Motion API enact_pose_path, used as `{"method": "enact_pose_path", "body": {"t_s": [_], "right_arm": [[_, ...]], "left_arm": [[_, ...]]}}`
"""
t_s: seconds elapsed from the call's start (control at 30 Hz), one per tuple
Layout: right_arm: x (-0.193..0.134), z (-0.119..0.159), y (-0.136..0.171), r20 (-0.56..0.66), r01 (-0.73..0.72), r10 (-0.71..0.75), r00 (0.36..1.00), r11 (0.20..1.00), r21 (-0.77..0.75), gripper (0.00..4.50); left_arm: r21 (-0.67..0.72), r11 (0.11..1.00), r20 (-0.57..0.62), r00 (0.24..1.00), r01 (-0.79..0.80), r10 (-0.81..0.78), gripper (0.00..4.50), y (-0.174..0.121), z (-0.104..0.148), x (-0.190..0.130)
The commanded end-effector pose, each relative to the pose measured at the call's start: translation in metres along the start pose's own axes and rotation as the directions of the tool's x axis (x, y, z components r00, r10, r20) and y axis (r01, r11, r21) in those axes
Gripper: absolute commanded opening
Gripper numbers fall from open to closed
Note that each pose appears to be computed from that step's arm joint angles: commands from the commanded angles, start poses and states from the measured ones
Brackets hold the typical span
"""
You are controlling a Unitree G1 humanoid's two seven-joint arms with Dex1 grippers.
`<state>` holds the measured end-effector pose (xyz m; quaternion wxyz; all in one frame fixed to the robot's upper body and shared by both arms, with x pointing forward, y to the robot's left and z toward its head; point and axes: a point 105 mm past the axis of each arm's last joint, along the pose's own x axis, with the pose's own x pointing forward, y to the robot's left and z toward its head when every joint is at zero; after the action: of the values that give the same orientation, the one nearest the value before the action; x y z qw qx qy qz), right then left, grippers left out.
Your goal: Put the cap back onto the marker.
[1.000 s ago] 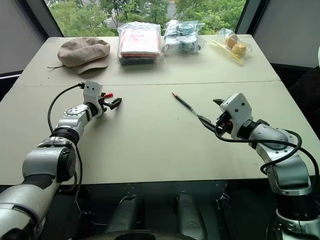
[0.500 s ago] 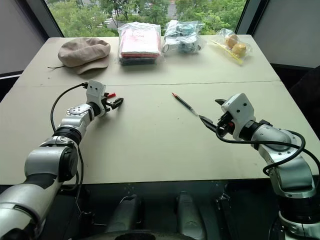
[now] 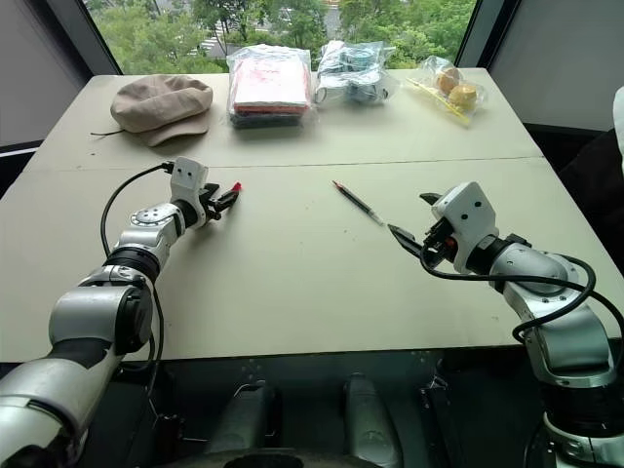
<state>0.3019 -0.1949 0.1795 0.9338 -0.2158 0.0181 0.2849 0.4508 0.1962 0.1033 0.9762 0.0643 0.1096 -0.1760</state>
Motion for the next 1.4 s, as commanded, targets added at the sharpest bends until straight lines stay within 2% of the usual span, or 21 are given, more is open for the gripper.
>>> {"method": "enact_pose_path", "body": {"t_s": [0.03,0.27,0.57,0.87,0.97,1.07,1.1,1.4], "right_arm": [[-0.002,0.012,-0.001,0.034,0.005,-0.004,0.999,0.999,-0.041,3.97],[-0.001,0.014,-0.001,0.030,-0.014,0.015,0.999,0.999,-0.049,3.97],[-0.001,0.019,-0.003,0.013,-0.059,0.060,0.998,0.996,-0.067,3.97],[0.001,0.022,-0.007,0.011,-0.072,0.073,0.997,0.994,-0.083,3.97],[0.000,0.021,-0.005,0.011,-0.070,0.071,0.997,0.994,-0.082,3.97],[0.000,0.020,-0.005,0.012,-0.065,0.067,0.998,0.995,-0.079,3.97],[0.000,0.020,-0.004,0.012,-0.063,0.065,0.998,0.995,-0.078,3.97],[0.000,0.020,-0.005,0.015,-0.054,0.055,0.998,0.996,-0.073,3.97]], "left_arm": [[0.007,1.000,-0.018,1.000,0.006,-0.006,2.71,-0.005,-0.005,0.002],[0.023,0.999,0.012,1.000,0.025,-0.025,2.71,-0.022,0.008,0.013],[0.018,1.000,-0.001,1.000,0.014,-0.014,2.71,-0.037,0.000,0.020],[0.004,1.000,-0.015,1.000,-0.008,0.008,2.71,-0.037,-0.008,0.020],[0.003,1.000,-0.020,1.000,-0.008,0.008,1.81,-0.037,-0.009,0.020],[0.004,1.000,-0.024,1.000,-0.004,0.004,0.27,-0.038,-0.010,0.020],[0.003,1.000,-0.026,1.000,-0.001,0.001,0.04,-0.038,-0.011,0.020],[0.010,1.000,-0.031,0.999,0.014,-0.014,0.04,-0.039,-0.013,0.018]]}}
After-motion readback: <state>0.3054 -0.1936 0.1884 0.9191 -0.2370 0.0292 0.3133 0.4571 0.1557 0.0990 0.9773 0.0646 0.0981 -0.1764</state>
